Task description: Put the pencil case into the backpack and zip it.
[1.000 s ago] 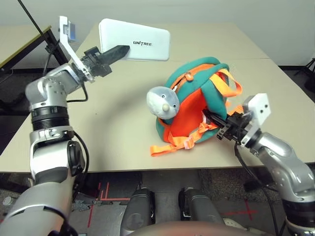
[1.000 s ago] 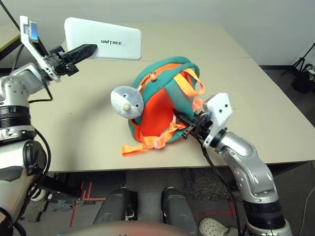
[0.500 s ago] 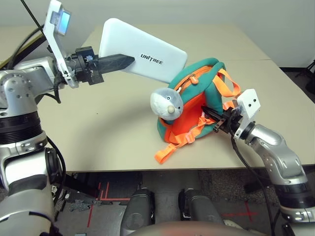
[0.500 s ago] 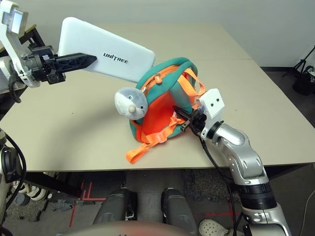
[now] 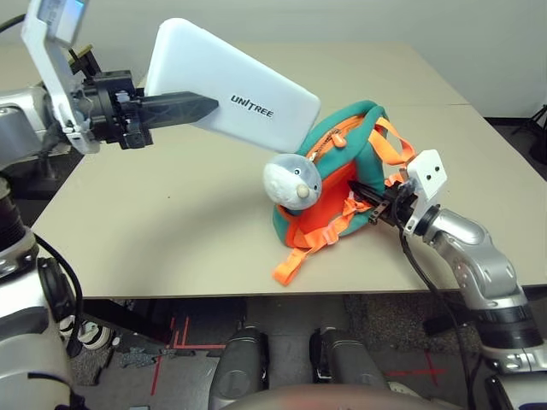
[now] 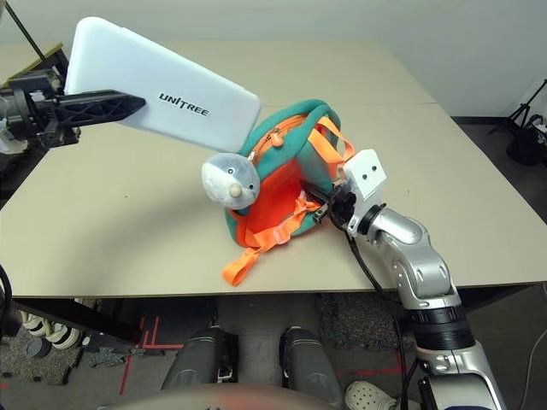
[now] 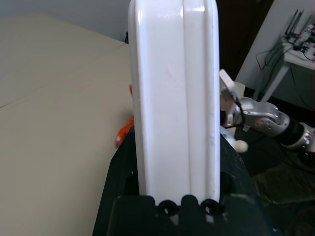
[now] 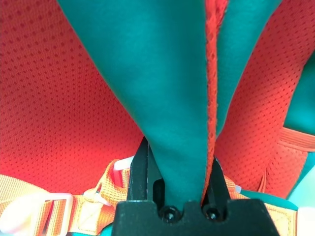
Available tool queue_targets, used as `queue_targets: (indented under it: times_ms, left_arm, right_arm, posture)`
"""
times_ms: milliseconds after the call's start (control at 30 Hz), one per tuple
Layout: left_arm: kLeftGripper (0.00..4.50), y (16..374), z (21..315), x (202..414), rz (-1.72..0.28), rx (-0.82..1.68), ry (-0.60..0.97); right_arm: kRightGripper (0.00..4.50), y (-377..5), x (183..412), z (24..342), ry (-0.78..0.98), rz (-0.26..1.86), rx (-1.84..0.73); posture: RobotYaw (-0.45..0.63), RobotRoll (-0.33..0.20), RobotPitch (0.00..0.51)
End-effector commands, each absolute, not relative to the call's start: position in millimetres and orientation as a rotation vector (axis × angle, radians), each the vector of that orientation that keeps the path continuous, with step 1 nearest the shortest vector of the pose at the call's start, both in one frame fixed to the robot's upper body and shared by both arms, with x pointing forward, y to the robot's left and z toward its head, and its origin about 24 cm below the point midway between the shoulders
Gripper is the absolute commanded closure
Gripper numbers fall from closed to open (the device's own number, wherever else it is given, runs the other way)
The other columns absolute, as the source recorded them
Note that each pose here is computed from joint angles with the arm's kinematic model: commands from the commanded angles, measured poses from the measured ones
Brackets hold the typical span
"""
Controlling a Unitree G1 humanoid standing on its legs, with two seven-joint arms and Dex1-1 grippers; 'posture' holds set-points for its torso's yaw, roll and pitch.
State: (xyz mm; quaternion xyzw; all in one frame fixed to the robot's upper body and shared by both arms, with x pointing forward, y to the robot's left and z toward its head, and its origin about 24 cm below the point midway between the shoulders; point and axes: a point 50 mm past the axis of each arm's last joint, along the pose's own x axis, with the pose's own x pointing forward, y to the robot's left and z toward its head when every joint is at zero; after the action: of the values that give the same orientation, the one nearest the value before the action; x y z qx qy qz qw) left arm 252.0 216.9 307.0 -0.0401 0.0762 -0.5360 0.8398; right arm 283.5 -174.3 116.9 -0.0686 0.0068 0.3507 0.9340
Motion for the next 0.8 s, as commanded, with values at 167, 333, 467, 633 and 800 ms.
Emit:
queue_targets:
  times_ms: [167, 333, 467, 633, 800]
  left_arm:
    - [3.09, 220, 311, 233, -1.121, -0.035, 0.193]
    - [3.09, 218, 300, 228, -1.108, -0.017, 0.262]
    - [3.09, 215, 292, 230, -1.083, -0.009, 0.264]
    - [3.09, 212, 284, 239, -1.032, 0.027, 0.232]
    - [3.09, 206, 281, 251, -1.009, 0.057, 0.167]
  right_arm:
    - [4.39, -177, 294, 111, 0.049, 0.713, -0.160]
    - [4.39, -175, 300, 112, 0.045, 0.721, -0.166]
    - [4.39, -175, 303, 114, 0.038, 0.725, -0.167]
    - [4.39, -173, 304, 115, 0.030, 0.731, -0.168]
    - [4.39, -173, 301, 116, 0.022, 0.729, -0.165]
  posture:
    - [0.22, 0.000, 0.052]
    - [0.24, 0.000, 0.053]
    - [0.24, 0.000, 0.055]
    - [0.23, 0.000, 0.057]
    - [0.21, 0.000, 0.050]
